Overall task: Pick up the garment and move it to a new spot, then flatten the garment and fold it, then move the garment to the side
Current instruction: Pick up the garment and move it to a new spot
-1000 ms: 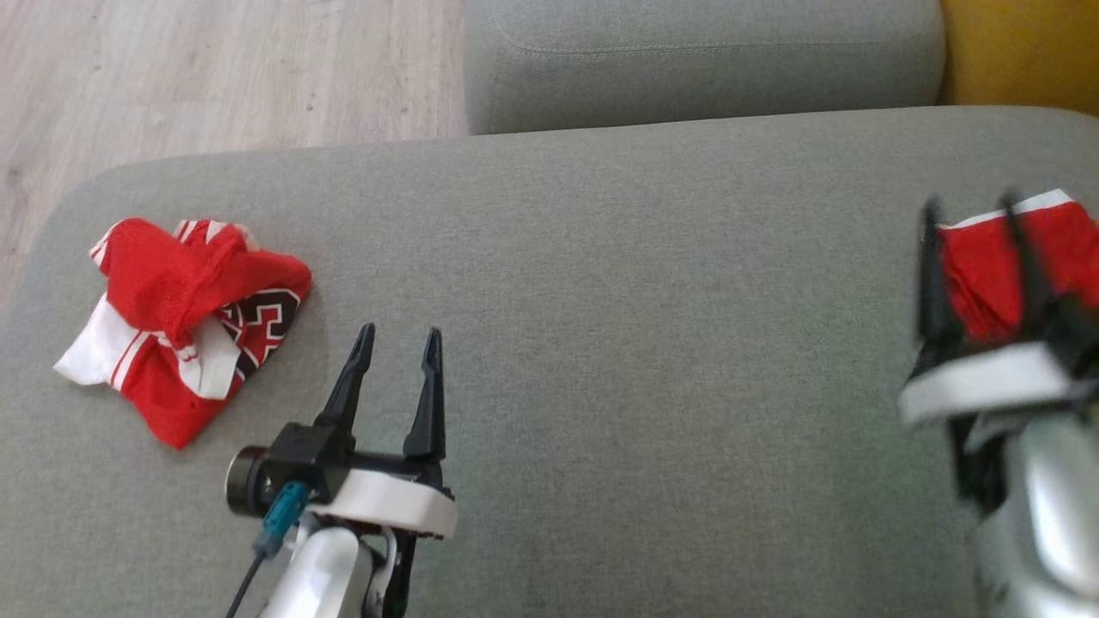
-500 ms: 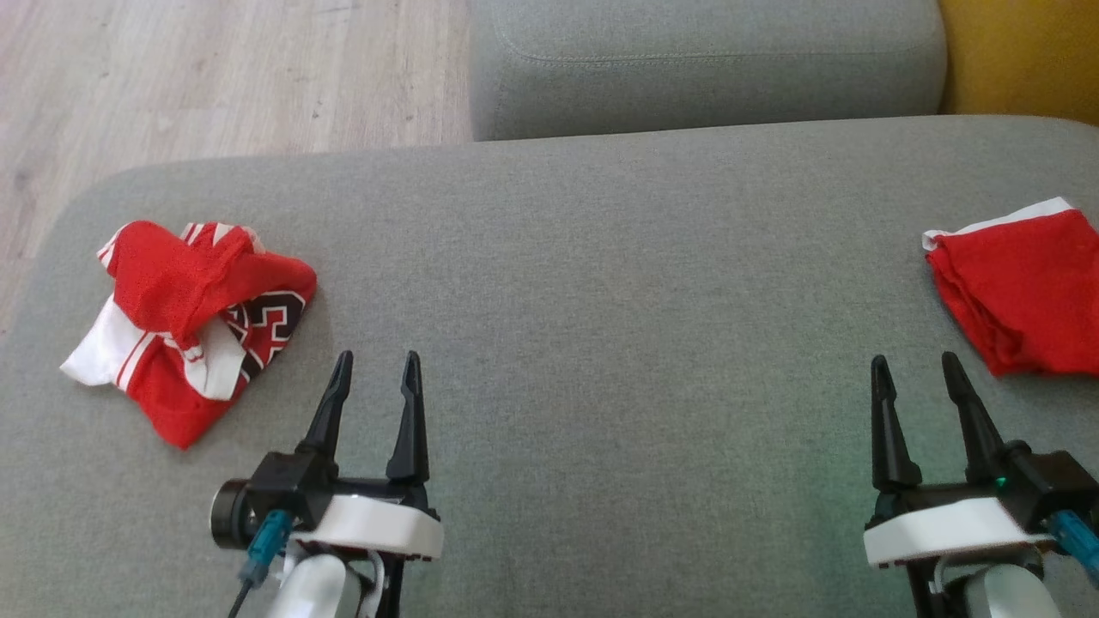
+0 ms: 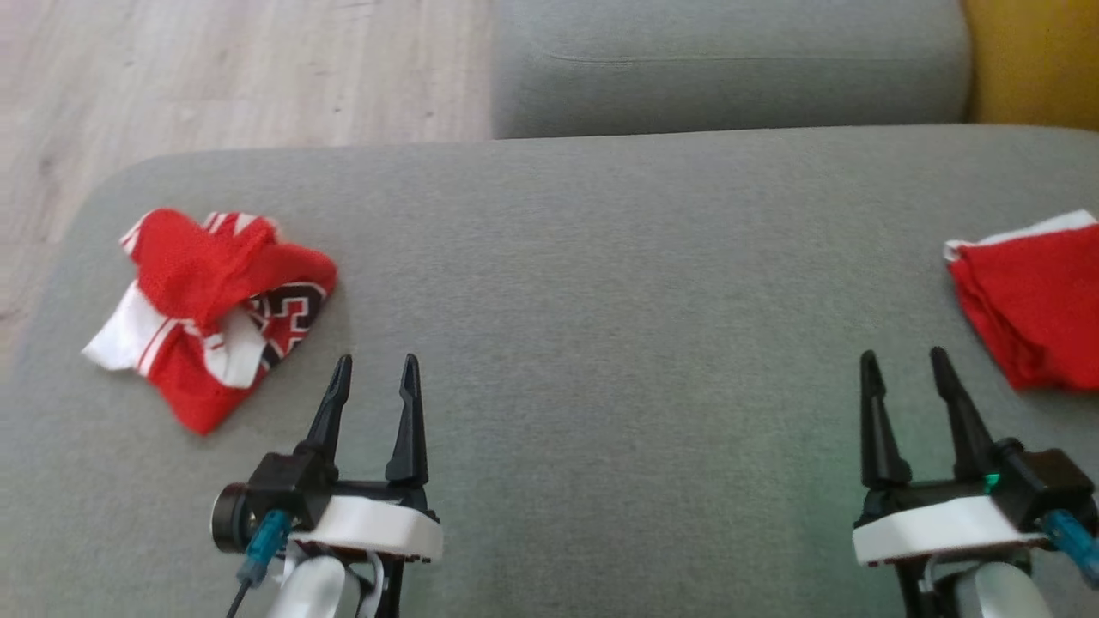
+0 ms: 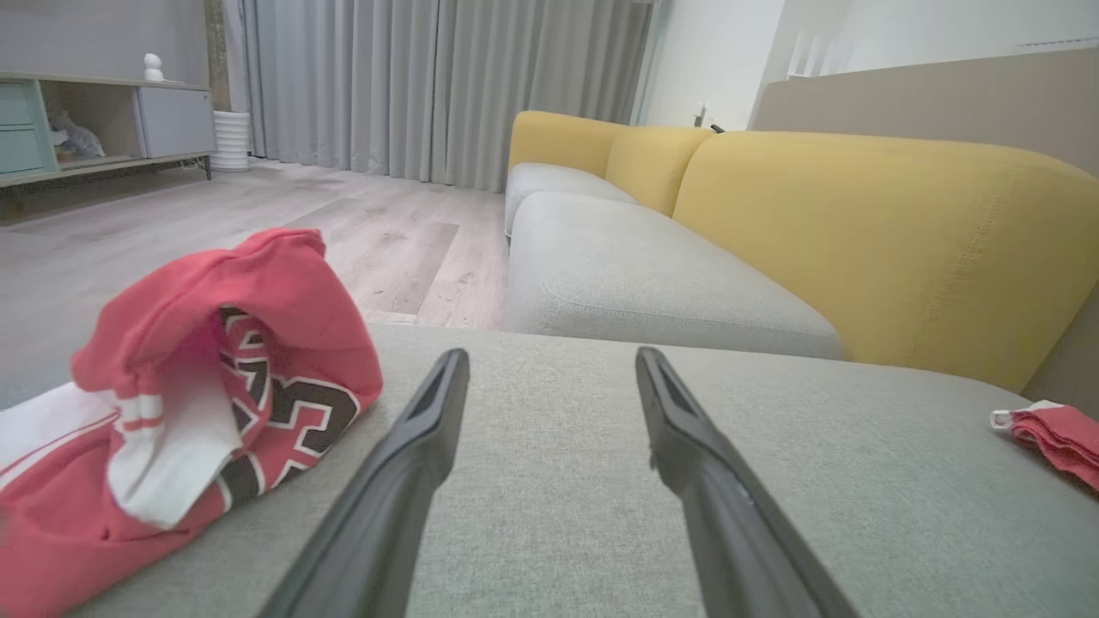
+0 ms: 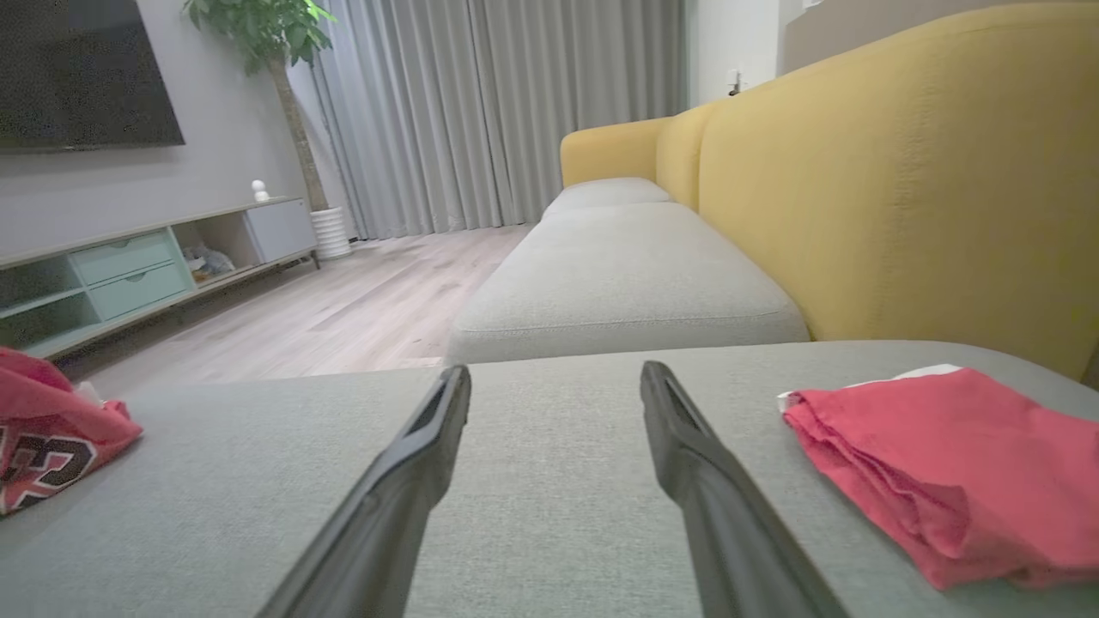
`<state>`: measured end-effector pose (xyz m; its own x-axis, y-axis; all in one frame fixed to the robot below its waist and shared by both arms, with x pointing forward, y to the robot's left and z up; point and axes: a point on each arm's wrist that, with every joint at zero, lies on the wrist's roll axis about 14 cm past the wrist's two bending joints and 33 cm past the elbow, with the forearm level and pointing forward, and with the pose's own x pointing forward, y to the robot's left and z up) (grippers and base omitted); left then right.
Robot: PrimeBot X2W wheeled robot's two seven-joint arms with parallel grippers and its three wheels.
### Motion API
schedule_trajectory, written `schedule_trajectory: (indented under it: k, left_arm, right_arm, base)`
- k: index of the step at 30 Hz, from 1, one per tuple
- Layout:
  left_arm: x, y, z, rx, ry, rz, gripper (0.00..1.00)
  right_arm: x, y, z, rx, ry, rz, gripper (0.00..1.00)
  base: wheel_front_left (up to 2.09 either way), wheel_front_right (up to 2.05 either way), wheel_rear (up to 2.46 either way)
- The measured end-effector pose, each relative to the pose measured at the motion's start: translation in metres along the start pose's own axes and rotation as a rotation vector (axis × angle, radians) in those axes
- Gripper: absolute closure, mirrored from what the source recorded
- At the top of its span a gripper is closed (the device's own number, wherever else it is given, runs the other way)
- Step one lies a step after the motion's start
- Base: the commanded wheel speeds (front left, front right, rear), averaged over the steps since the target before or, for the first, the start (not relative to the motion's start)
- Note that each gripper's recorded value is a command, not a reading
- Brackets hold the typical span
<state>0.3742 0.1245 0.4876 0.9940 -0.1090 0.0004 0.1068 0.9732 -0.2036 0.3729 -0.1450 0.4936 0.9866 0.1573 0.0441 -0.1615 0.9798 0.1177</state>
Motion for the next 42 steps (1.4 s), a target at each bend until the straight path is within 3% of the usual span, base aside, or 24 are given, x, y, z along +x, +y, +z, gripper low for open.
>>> schedule_trajectory:
  k: [25, 36, 42]
  left_arm:
    - [-0.09, 0.11, 0.027, 0.026, -0.097, 0.375, 0.0]
    - [-0.078, 0.113, 0.0, 0.062, 0.02, 0.328, 0.0]
    - [-0.021, 0.134, 0.017, 0.131, 0.097, 0.265, 0.0]
  right_arm:
    - [0.021, 0.144, -0.018, 0.039, 0.062, 0.436, 0.0]
    - [0.019, 0.139, -0.03, 0.059, 0.098, 0.419, 0.0]
    - [0.031, 0.121, -0.038, 0.052, 0.106, 0.368, 0.0]
  base:
    - [0.0, 0.0, 0.0]
    - [0.0, 0.0, 0.0]
    - [0.0, 0.0, 0.0]
